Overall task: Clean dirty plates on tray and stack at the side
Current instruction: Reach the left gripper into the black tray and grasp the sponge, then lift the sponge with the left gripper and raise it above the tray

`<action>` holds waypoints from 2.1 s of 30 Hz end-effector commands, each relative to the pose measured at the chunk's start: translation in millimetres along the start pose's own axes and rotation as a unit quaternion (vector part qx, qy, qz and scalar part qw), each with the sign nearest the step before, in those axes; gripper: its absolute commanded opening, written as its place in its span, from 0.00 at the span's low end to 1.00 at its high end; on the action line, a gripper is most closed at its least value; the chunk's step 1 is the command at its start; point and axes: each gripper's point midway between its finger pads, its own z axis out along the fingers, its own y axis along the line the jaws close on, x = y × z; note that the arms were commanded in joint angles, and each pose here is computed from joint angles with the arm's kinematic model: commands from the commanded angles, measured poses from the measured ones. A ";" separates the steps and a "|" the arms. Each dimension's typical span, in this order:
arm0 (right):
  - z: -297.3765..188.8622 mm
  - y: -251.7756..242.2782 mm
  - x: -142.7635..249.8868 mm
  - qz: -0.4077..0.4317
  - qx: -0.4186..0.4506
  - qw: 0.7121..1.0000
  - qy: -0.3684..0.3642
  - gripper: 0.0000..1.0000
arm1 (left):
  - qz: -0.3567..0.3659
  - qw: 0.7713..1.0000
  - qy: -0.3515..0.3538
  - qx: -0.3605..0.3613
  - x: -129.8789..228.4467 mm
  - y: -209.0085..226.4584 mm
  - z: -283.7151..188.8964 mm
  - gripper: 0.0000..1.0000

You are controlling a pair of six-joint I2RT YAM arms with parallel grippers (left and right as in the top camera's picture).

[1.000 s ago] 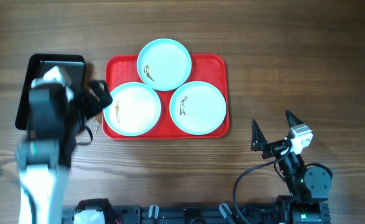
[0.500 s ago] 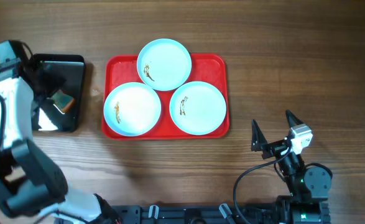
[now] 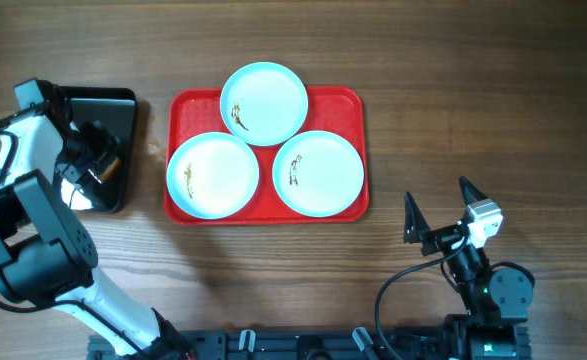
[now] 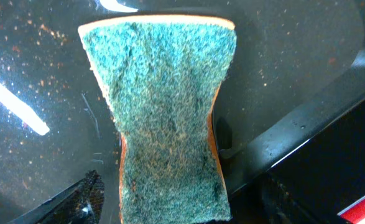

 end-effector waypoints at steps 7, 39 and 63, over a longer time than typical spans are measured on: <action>-0.2 1.7 -1.4 -0.007 -0.003 1.000 -0.004 1.00 | -0.001 0.999 0.014 -0.037 2.5 15.3 24.3 0.71; -0.2 1.7 -1.4 -0.007 -0.003 1.000 -0.004 1.00 | 0.003 0.993 -0.081 -0.091 -40.0 29.3 24.6 1.00; -0.2 1.7 -1.4 -0.007 -0.003 1.000 -0.004 1.00 | 0.003 0.997 -0.039 -0.065 -22.0 22.2 27.8 0.04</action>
